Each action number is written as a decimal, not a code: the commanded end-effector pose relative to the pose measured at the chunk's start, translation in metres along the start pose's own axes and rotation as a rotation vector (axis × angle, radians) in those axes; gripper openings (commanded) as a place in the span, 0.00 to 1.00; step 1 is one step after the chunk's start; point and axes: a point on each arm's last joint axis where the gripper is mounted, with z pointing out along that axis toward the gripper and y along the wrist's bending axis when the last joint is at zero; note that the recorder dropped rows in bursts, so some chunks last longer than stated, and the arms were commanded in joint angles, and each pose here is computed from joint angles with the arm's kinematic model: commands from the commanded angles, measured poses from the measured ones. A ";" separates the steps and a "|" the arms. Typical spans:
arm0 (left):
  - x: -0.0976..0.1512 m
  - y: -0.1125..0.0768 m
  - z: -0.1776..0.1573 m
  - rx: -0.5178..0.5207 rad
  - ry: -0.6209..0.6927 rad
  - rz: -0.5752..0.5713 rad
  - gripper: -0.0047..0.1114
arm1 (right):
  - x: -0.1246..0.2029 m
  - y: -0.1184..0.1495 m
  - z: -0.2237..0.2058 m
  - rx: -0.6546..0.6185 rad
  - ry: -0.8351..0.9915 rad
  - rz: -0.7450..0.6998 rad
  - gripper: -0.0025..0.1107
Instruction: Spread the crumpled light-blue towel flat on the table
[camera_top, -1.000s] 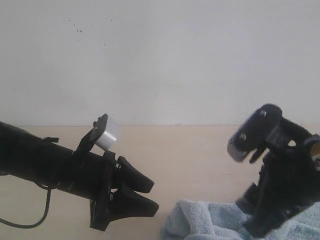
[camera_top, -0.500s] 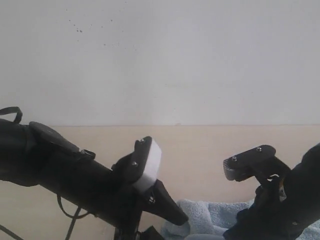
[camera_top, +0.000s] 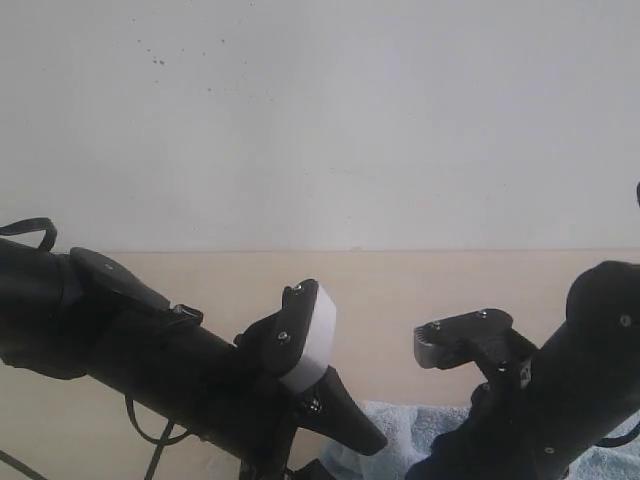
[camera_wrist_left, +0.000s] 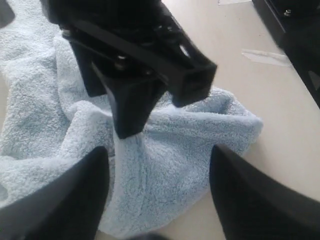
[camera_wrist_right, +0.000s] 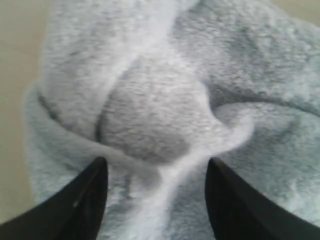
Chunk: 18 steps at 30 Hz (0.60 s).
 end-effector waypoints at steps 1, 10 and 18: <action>-0.001 0.004 0.000 -0.042 0.010 0.000 0.53 | -0.001 0.012 -0.004 -0.131 0.010 -0.074 0.51; 0.000 -0.002 0.003 0.004 0.046 0.052 0.53 | -0.011 0.020 -0.015 -0.204 -0.013 -0.139 0.51; -0.011 -0.022 0.036 -0.022 0.199 0.249 0.68 | -0.027 0.006 -0.059 0.038 -0.055 -0.263 0.51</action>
